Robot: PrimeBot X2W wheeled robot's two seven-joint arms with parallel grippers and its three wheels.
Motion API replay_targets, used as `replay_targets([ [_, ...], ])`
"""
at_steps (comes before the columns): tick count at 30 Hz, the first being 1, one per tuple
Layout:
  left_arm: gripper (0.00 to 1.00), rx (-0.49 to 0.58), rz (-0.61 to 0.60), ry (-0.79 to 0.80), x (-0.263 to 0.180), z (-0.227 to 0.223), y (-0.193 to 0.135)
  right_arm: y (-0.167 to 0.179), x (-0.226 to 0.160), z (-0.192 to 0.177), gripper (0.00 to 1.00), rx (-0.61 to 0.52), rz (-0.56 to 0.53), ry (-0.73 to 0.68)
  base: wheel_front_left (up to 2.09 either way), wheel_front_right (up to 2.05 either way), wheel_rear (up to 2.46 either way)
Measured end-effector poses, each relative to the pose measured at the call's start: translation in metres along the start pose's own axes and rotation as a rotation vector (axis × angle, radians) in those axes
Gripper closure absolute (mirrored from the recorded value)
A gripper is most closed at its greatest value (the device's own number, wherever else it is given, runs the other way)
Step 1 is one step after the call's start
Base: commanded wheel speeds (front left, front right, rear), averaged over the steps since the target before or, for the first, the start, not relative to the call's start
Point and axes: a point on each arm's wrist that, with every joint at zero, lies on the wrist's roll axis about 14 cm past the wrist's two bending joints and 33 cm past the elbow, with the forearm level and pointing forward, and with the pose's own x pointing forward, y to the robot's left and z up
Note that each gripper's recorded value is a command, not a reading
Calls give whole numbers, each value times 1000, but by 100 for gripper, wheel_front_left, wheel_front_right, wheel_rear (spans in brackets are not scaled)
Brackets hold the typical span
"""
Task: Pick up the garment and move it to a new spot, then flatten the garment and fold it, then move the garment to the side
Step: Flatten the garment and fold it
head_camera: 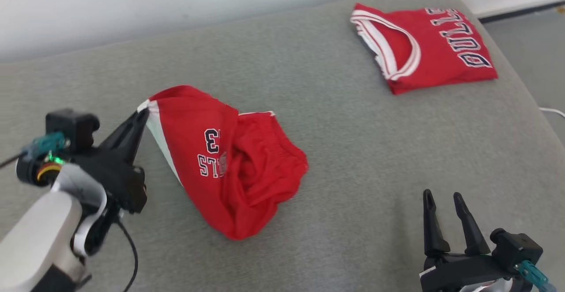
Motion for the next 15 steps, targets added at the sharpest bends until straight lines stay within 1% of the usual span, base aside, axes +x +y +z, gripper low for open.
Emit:
replay_targets([
  [5, 100, -43, 128, -57, -51, -8, 17, 15, 9, 2, 0, -17, 52, -10, 0, 0, 0],
  [10, 100, -133, 285, -79, -110, -32, 31, 34, 17, -1, 0, -31, 110, -7, 0, 0, 0],
  [11, 100, -133, 285, -79, -110, -32, 31, 34, 17, -1, 0, -31, 110, -7, 0, 0, 0],
  [12, 100, -168, 342, -76, -133, -45, 33, 42, 19, -4, 0, -36, 133, 1, 0, 0, 0],
  [15, 100, -225, 428, -82, -162, -59, 37, 54, 21, -7, 0, -44, 168, 10, 0, 0, 0],
])
